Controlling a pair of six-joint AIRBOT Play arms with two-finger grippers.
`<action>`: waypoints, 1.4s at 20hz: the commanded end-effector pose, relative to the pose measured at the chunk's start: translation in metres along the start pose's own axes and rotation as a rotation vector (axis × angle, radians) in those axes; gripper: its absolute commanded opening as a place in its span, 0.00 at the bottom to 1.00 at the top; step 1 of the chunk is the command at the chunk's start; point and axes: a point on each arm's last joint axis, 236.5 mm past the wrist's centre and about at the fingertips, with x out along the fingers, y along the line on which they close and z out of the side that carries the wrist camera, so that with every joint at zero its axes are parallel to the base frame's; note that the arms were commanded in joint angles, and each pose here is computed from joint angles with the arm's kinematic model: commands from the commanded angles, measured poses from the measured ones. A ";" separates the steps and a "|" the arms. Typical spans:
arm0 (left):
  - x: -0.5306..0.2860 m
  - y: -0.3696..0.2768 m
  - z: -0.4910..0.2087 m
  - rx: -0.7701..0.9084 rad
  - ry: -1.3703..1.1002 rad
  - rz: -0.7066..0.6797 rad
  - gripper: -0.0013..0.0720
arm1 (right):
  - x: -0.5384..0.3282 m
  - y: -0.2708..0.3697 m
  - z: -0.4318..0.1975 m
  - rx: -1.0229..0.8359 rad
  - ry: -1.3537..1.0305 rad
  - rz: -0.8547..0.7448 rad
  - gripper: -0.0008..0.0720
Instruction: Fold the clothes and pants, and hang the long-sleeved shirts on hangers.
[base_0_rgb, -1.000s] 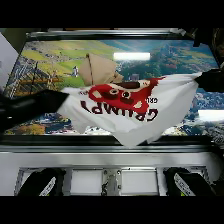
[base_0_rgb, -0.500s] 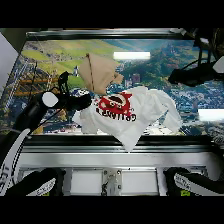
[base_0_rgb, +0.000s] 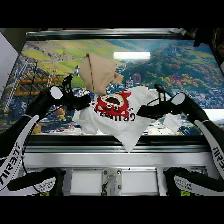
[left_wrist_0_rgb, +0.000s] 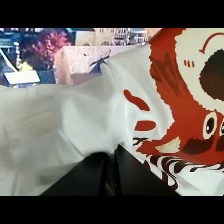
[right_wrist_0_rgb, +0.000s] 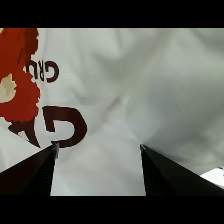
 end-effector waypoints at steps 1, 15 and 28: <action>0.001 0.002 -0.002 0.002 0.012 0.003 0.05 | 0.037 0.016 -0.008 0.019 -0.023 0.034 0.63; -0.239 -0.149 -0.071 0.390 -0.341 -0.340 0.05 | -0.280 0.105 0.016 -0.417 -0.429 -0.168 0.04; -0.128 -0.042 -0.002 0.132 -0.259 -0.047 0.05 | -0.067 0.016 -0.017 -0.065 -0.101 -0.030 0.75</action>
